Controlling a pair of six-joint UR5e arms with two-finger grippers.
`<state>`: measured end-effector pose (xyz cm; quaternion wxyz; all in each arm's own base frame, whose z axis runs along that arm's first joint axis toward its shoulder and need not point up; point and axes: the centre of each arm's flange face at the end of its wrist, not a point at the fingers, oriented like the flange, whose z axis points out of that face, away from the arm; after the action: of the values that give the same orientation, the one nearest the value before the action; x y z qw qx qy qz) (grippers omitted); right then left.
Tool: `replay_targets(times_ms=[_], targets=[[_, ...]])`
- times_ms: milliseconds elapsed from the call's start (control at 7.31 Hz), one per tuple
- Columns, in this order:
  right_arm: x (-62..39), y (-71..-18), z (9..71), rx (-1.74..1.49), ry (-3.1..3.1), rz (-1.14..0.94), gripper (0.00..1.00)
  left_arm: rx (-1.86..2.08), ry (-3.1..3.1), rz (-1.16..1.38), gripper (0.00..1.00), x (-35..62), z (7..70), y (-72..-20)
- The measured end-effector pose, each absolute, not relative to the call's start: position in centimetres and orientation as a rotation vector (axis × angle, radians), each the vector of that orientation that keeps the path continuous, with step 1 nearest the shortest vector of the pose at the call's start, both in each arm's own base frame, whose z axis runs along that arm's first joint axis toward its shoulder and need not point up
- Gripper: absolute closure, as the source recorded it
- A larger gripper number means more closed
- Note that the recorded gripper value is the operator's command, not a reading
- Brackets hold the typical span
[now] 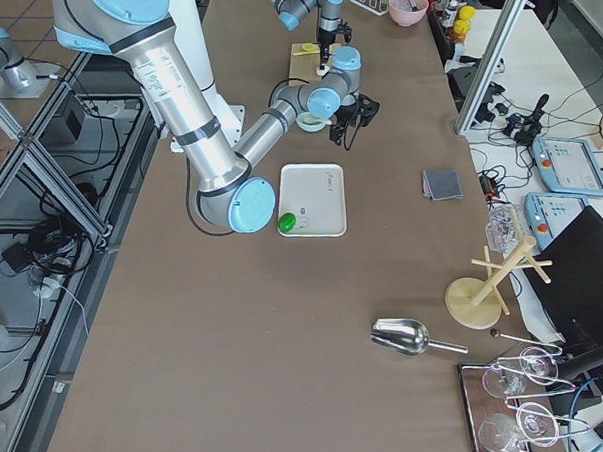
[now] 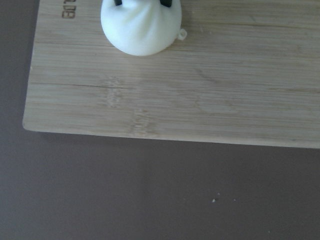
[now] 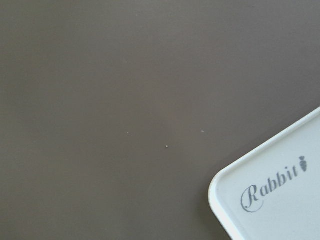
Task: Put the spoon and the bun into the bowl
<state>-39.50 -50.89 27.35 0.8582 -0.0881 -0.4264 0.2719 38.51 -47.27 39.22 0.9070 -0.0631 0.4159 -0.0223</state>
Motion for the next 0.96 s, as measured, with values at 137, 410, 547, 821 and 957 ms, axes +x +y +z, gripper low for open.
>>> replay_targets(times_ms=[137, 410, 547, 821, 957], targets=[[-37.9, -50.3, 28.7, -0.175, -0.891, 0.548, 0.00, -0.146, 0.883, -0.088, 0.96, 39.4, 36.9, -46.9], [-35.9, -50.1, 30.5, -0.164, -0.875, 0.540, 0.00, -0.209, 0.932, -0.148, 0.96, 44.2, 31.2, -44.4], [-35.4, -50.1, 31.2, -0.160, -0.867, 0.535, 0.00, -0.243, 0.954, -0.160, 0.96, 46.9, 28.3, -42.7], [-34.8, -50.2, 32.1, -0.155, -0.856, 0.527, 0.00, -0.289, 1.005, -0.188, 0.96, 50.1, 22.7, -40.6], [-34.8, -50.2, 32.2, -0.154, -0.854, 0.525, 0.00, -0.296, 1.018, -0.199, 0.96, 51.1, 21.1, -39.9]])
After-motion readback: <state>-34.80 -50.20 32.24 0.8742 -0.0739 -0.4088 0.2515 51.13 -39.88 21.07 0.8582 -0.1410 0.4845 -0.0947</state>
